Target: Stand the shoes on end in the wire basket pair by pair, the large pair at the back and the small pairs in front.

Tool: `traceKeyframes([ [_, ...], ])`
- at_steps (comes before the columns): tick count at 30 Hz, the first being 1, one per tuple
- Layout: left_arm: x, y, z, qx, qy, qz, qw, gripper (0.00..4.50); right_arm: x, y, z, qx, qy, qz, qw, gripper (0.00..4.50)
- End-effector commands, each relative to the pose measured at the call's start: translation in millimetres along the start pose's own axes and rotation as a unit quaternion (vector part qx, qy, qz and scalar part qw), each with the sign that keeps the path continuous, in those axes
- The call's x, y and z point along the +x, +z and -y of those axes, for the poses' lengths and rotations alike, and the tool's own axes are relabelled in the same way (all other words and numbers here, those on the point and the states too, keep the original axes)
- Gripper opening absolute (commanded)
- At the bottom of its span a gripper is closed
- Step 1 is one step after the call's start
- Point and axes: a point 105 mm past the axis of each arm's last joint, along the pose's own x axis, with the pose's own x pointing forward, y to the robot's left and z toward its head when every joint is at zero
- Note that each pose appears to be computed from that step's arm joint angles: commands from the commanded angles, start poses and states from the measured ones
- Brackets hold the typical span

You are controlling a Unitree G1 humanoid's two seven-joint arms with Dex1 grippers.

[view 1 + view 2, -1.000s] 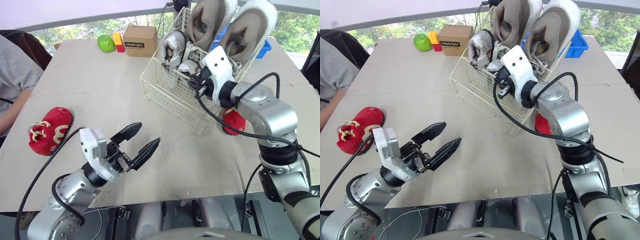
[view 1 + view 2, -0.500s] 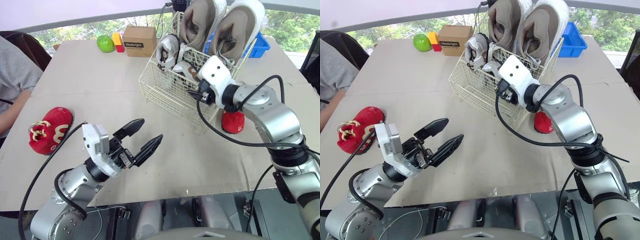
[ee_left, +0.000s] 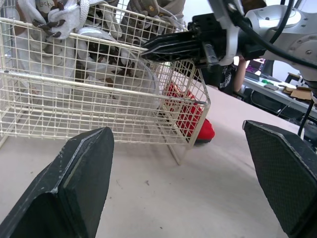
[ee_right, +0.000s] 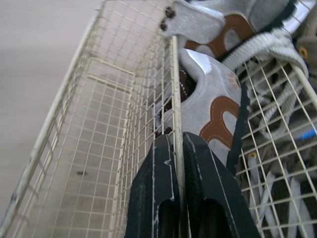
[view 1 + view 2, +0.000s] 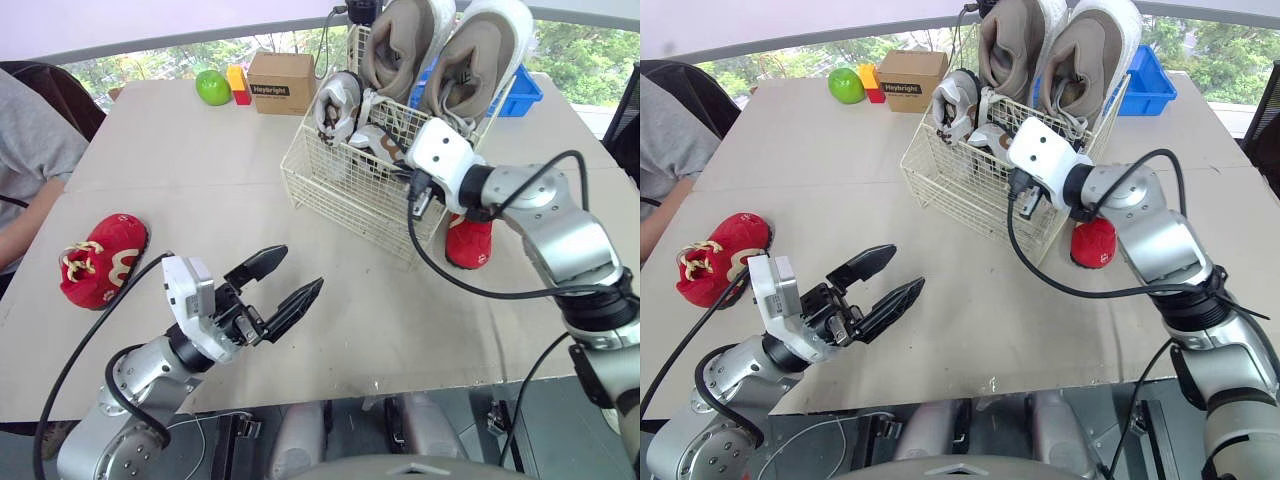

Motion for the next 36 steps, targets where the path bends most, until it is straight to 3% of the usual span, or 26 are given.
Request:
traceKeyframes([
  [1,-2,9,1,0.017,-0.004,0.014,1.000,4.50,-8,14,-7,-0.023,0.050,0.051,0.997,0.01],
  [10,-5,7,2,0.017,-0.015,0.008,1.000,4.50,-25,13,-12,-0.074,0.120,0.103,0.985,0.01],
  [15,-6,7,1,0.019,-0.016,0.006,1.000,4.50,-32,-1,-8,-0.114,0.121,0.087,0.982,0.01],
  [21,-6,8,1,0.021,-0.017,0.005,1.000,4.50,-37,14,5,-0.026,0.108,0.112,0.988,0.01],
  [24,-4,9,1,0.022,-0.021,0.005,1.000,4.50,-32,23,12,0.006,0.092,0.106,0.990,0.85],
  [27,-2,10,0,0.023,-0.026,0.005,0.999,4.50,-21,17,18,0.033,0.077,0.043,0.996,2.29],
  [33,0,9,-2,0.023,-0.031,0.006,0.999,4.50,-1,-10,16,0.037,0.086,-0.048,0.994,2.29],
  [36,0,9,-2,0.023,-0.031,0.005,0.999,4.50,5,-20,16,-0.012,0.113,-0.071,0.991,1.50],
])
